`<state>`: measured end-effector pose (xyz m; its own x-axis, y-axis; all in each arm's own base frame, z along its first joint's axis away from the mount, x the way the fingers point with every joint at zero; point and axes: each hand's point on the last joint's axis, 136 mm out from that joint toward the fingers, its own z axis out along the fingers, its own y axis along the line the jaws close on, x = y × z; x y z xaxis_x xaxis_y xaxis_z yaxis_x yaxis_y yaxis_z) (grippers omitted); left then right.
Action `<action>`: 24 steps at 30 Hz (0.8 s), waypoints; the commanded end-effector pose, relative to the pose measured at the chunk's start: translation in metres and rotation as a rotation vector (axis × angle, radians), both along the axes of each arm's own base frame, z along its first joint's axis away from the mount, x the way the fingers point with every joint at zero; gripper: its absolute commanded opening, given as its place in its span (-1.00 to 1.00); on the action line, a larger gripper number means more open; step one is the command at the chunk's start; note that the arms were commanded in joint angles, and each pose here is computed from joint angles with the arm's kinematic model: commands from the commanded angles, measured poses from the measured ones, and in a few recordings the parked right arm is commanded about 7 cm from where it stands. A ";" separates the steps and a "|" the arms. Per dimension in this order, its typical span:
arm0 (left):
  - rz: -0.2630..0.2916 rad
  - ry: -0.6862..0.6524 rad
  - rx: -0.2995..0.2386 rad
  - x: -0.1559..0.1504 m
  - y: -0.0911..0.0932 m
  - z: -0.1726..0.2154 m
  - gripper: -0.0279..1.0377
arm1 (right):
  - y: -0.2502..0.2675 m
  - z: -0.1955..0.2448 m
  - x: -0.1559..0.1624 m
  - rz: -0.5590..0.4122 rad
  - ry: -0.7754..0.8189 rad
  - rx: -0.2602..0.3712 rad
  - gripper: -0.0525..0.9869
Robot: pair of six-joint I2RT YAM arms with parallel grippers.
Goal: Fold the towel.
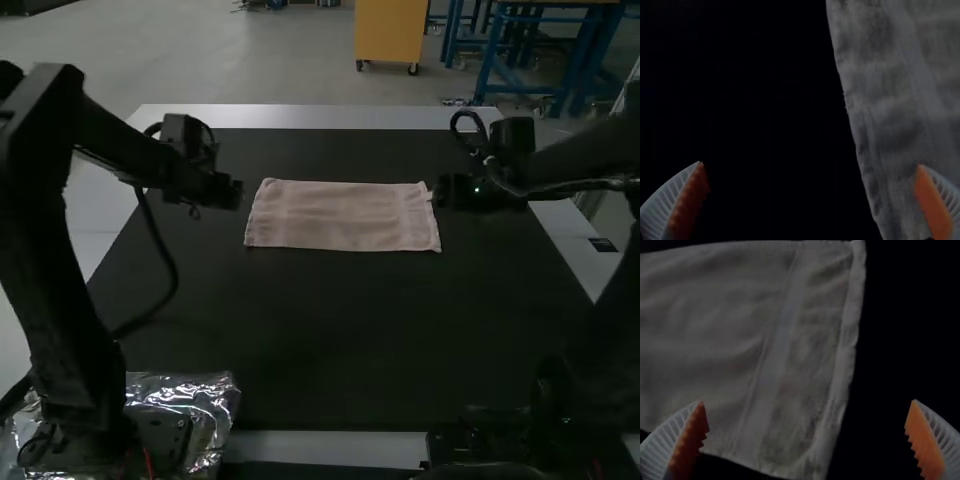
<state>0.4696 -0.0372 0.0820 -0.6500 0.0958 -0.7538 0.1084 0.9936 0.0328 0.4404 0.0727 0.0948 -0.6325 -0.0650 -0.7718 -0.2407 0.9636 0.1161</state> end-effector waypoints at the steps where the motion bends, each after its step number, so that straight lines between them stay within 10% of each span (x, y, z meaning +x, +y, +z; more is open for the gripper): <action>1: -0.009 -0.045 -0.022 0.021 -0.007 0.013 0.85 | 0.003 0.004 0.020 -0.010 -0.033 -0.016 0.85; 24: -0.029 -0.016 -0.021 0.095 -0.026 -0.034 0.85 | 0.013 -0.060 0.111 -0.004 0.003 -0.032 0.85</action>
